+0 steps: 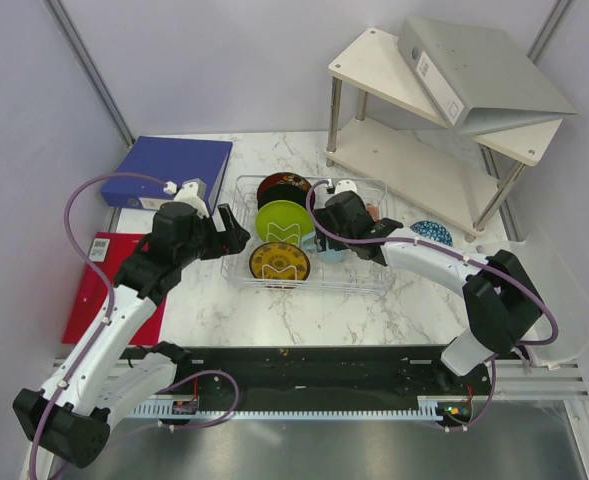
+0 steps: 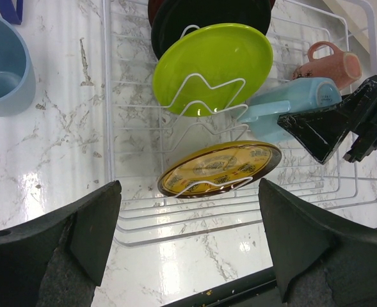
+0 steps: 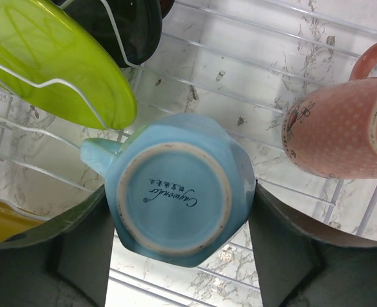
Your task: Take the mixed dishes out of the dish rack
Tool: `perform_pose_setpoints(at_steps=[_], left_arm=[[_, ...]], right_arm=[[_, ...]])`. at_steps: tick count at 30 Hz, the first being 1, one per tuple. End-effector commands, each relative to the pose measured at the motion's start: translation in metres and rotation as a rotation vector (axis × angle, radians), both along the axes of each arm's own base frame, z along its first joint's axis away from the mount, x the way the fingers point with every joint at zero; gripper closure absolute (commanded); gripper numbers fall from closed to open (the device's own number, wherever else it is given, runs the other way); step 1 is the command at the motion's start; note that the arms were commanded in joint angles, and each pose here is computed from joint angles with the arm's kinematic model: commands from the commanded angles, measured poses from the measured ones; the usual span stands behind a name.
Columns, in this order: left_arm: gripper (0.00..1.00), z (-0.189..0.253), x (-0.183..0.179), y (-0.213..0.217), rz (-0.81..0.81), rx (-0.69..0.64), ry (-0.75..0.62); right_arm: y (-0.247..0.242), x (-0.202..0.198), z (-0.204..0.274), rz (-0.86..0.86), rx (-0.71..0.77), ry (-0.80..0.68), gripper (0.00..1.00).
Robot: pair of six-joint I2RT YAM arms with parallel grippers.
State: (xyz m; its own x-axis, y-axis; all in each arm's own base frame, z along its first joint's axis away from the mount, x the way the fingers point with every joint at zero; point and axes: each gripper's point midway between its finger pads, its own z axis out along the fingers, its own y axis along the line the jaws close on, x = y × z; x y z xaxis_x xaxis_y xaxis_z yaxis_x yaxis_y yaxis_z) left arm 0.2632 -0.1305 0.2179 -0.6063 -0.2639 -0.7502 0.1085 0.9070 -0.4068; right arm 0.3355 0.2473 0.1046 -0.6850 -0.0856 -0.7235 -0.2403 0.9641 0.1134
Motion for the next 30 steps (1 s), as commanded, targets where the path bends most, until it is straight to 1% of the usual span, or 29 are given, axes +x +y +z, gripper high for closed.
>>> perform_pose_setpoints(at_steps=[1,2,3,6,8,10,13,17,19,20,21,22,23,27,30], left_arm=[[0.06,0.006,0.004,-0.006,-0.027,-0.009,-0.035],[0.06,0.006,0.004,-0.006,-0.025,-0.008,-0.034],[0.06,0.006,0.004,-0.006,-0.025,-0.008,-0.034],[0.06,0.006,0.004,-0.006,-0.025,-0.006,-0.037],[0.06,0.006,0.005,-0.006,-0.025,-0.005,-0.035],[0.06,0.005,0.005,-0.007,-0.027,-0.003,-0.034],[0.06,0.005,0.005,-0.007,-0.027,-0.003,-0.034],[0.07,0.006,0.006,-0.008,-0.030,-0.008,-0.036],[0.07,0.008,0.006,-0.009,-0.030,-0.014,-0.040],[0.07,0.008,0.007,-0.010,-0.030,-0.017,-0.039],[0.07,0.010,0.008,-0.011,-0.030,-0.024,-0.042],[0.07,0.010,0.008,-0.013,-0.035,-0.028,-0.041],[0.07,0.010,0.008,-0.014,-0.038,-0.032,-0.041],[0.07,0.015,0.009,-0.019,-0.046,-0.060,-0.043],[0.07,0.019,0.008,-0.024,-0.063,-0.088,-0.047]], right_arm=[[-0.001,0.004,0.005,-0.004,-0.007,-0.031,0.42],[-0.002,0.004,0.007,-0.004,-0.004,-0.035,0.46],[-0.002,0.004,0.010,-0.006,0.001,-0.041,0.53],[-0.003,0.001,0.015,-0.002,0.009,-0.050,0.58],[-0.005,-0.001,0.021,-0.005,0.021,-0.060,0.60],[-0.007,-0.004,0.026,-0.008,0.029,-0.067,0.65],[-0.006,-0.009,0.044,0.000,0.058,-0.087,0.69],[-0.001,-0.021,0.087,0.036,0.139,-0.154,0.69],[0.001,-0.024,0.104,0.045,0.183,-0.180,0.74],[-0.001,-0.027,0.119,0.044,0.213,-0.208,0.78],[-0.001,-0.028,0.127,0.035,0.244,-0.227,0.93],[-0.002,-0.028,0.133,0.030,0.262,-0.244,1.00],[-0.005,-0.031,0.144,0.023,0.291,-0.269,1.00],[-0.004,-0.036,0.151,0.021,0.375,-0.303,1.00],[0.002,-0.045,0.157,0.046,0.484,-0.318,1.00]])
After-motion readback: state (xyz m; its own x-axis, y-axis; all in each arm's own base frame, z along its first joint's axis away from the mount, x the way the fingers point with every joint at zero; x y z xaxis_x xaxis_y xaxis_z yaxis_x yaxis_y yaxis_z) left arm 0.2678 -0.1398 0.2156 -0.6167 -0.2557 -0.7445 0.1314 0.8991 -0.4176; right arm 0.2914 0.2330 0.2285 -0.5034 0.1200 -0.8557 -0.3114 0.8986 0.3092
